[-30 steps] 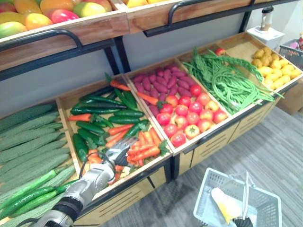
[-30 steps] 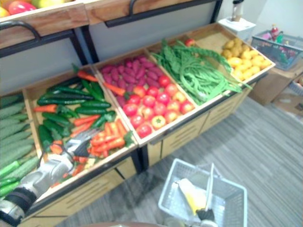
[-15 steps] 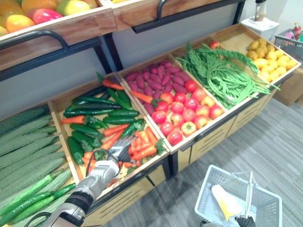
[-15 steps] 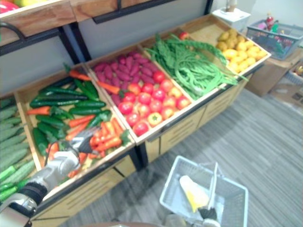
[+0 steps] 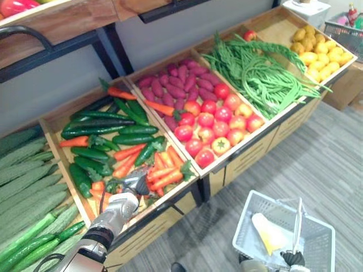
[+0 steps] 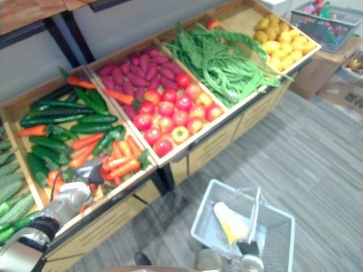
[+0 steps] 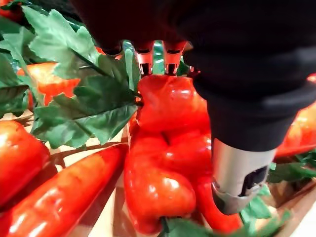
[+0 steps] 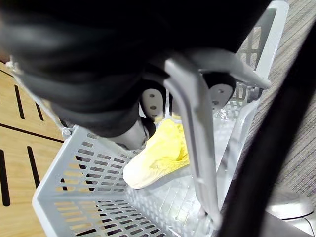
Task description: Pick vegetable in the basket
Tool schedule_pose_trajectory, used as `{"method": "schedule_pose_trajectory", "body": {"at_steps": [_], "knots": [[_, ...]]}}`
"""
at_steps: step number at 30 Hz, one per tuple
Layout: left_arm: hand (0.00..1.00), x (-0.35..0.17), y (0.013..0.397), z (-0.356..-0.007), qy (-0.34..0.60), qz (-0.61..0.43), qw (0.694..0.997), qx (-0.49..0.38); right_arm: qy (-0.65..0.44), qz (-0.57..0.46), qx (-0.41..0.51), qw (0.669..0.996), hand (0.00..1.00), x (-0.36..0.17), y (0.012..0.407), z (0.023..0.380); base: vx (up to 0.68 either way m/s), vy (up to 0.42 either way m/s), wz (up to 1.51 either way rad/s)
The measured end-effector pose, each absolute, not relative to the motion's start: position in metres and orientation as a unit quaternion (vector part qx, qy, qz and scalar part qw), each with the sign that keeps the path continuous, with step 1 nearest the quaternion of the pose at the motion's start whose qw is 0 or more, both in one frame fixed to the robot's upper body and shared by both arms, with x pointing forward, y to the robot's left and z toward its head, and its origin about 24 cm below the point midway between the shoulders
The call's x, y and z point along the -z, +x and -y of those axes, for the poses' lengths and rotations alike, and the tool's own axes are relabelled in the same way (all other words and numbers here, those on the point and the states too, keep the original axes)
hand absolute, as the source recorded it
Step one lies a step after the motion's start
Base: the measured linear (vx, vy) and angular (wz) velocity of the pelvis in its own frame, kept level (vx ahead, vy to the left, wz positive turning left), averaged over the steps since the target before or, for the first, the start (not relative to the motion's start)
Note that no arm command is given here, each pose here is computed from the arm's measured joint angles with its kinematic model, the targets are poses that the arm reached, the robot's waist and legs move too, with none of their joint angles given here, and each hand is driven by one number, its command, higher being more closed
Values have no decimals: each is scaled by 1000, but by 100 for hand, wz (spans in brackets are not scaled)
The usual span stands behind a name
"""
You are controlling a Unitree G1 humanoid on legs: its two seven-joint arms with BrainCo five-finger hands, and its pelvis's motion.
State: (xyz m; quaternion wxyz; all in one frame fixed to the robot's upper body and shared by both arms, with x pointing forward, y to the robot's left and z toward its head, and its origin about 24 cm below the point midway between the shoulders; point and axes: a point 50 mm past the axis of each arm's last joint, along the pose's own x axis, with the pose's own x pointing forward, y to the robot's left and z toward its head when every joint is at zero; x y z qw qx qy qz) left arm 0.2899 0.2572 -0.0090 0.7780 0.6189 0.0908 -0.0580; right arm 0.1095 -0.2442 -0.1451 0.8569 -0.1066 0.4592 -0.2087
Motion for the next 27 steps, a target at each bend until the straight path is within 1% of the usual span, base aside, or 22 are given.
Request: {"method": "schedule_pose_trajectory", "body": {"at_steps": [2, 3, 5, 8, 15, 27], "knots": [[0, 10, 290, -261, 617, -101, 779, 50, -107, -459, 208, 857, 100, 145, 110, 244, -24, -13, -22], [100, 10, 290, -263, 613, -107, 782, 40, -107, -458, 209, 858, 100, 145, 110, 244, -28, -23, -12], [100, 9, 292, -263, 612, -106, 783, 37, -105, -457, 211, 858, 100, 145, 110, 244, -29, -23, -4], [100, 3, 298, -259, 603, -96, 792, 19, -103, -458, 213, 857, 100, 145, 110, 245, -35, -21, -2], [100, 10, 295, -262, 601, -112, 791, 20, -104, -452, 213, 860, 100, 143, 113, 245, -38, -19, -10], [100, 11, 295, -258, 597, -110, 794, 25, -111, -455, 218, 856, 100, 143, 110, 251, -11, -12, 4]]}}
